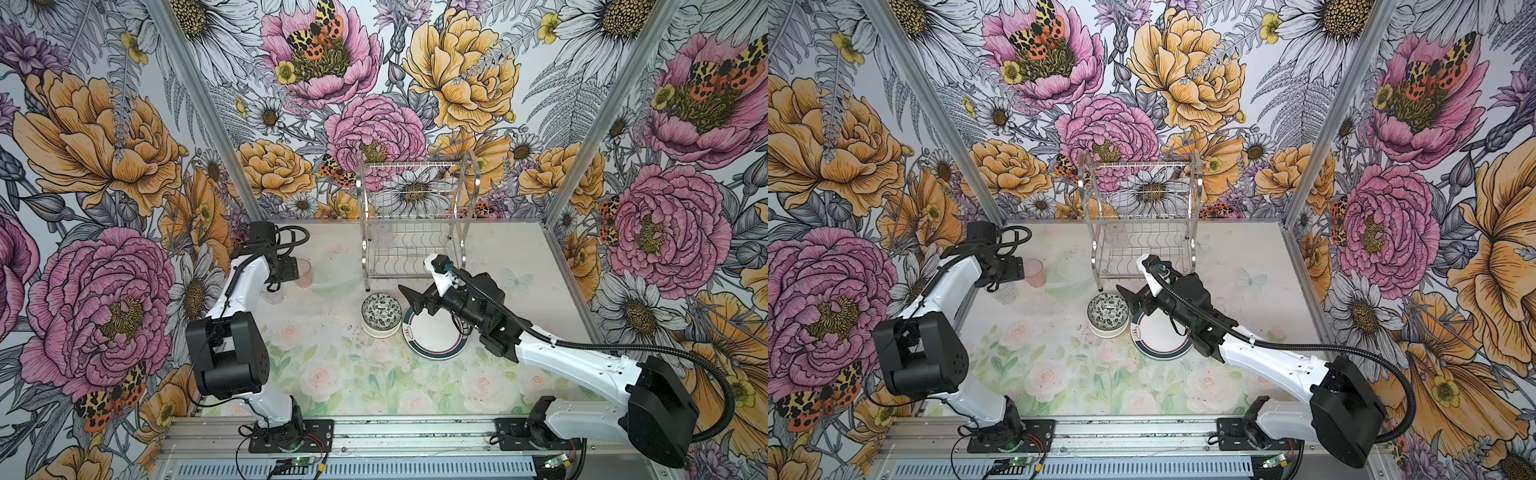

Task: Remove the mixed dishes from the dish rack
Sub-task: 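Move the left gripper back to the rack while the right reaches the remaining cup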

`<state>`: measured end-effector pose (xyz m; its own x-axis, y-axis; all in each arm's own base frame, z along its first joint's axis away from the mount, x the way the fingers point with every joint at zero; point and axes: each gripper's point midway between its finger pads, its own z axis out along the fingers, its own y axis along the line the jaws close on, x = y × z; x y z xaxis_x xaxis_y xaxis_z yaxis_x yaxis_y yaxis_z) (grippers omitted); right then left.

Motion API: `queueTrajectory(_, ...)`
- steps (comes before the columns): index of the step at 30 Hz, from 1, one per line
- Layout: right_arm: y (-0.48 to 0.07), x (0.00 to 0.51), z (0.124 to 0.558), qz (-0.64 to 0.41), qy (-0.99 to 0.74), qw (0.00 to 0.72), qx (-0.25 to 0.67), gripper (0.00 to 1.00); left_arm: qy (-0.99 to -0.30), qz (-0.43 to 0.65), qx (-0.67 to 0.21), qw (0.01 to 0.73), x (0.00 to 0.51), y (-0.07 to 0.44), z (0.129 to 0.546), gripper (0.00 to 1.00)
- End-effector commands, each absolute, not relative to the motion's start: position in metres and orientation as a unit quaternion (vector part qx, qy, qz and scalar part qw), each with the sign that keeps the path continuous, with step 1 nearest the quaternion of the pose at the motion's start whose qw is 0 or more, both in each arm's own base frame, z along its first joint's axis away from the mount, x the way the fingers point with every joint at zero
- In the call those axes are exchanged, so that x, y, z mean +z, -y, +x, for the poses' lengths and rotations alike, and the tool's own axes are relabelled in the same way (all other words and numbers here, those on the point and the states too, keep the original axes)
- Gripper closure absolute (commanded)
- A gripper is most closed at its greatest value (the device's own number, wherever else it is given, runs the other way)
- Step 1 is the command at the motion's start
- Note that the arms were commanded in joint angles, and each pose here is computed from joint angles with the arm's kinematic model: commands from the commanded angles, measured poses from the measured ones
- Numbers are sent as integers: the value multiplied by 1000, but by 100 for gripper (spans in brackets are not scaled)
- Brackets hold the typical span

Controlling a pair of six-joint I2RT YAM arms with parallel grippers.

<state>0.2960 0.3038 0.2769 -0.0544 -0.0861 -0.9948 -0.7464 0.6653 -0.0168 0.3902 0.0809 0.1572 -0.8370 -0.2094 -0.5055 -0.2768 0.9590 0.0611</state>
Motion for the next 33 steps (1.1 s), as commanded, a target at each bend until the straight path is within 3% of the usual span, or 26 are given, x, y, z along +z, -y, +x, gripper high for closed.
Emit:
queueTrajectory(1, -301, 283, 291, -305, -665, 626, 270, 0, -937, -127, 47, 323, 184, -67, 394, 11)
queueTrajectory(9, -291, 271, 291, -290, -675, 628, 257, 0, -890, -115, -23, 441, 215, -19, 353, 1)
queueTrajectory(20, -284, 235, 306, -302, -689, 624, 209, 0, -844, 5, -156, 513, 241, 69, 275, 7)
queueTrajectory(24, -285, 229, 316, -299, -690, 624, 213, 0, -843, 33, -180, 505, 231, 89, 274, 14)
queueTrajectory(33, -292, 208, 356, -307, -684, 632, 198, 0, -827, 84, -222, 510, 229, 135, 311, 17)
